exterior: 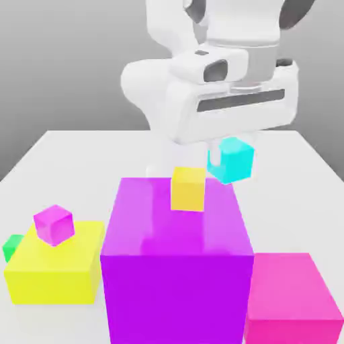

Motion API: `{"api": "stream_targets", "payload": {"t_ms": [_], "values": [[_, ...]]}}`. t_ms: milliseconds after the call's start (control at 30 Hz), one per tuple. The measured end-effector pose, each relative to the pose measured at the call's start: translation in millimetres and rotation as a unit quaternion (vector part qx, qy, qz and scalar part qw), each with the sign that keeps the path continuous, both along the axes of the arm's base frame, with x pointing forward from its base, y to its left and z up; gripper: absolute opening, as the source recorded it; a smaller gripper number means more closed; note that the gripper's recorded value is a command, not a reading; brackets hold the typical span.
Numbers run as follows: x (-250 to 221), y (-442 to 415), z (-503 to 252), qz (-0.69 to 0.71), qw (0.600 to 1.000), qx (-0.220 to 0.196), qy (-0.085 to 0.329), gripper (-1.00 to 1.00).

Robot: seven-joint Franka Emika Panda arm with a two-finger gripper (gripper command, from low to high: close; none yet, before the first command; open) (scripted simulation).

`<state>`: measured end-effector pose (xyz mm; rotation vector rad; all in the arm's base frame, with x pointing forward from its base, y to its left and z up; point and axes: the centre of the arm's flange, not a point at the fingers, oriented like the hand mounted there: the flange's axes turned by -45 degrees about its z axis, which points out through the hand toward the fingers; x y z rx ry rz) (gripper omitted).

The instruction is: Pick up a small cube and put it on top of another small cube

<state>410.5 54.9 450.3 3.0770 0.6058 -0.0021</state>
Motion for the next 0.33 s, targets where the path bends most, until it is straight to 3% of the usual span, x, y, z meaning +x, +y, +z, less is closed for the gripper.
{"api": "stream_targets", "payload": {"t_ms": [200,233,333], "values": [[-24,-26,-31,-0.050,0.999,0.006,0.000,-1.00],[-24,-26,-42,-0.050,0.999,0.006,0.000,1.00],[-24,-26,-42,-0.050,0.999,0.006,0.000,1.00]]}}
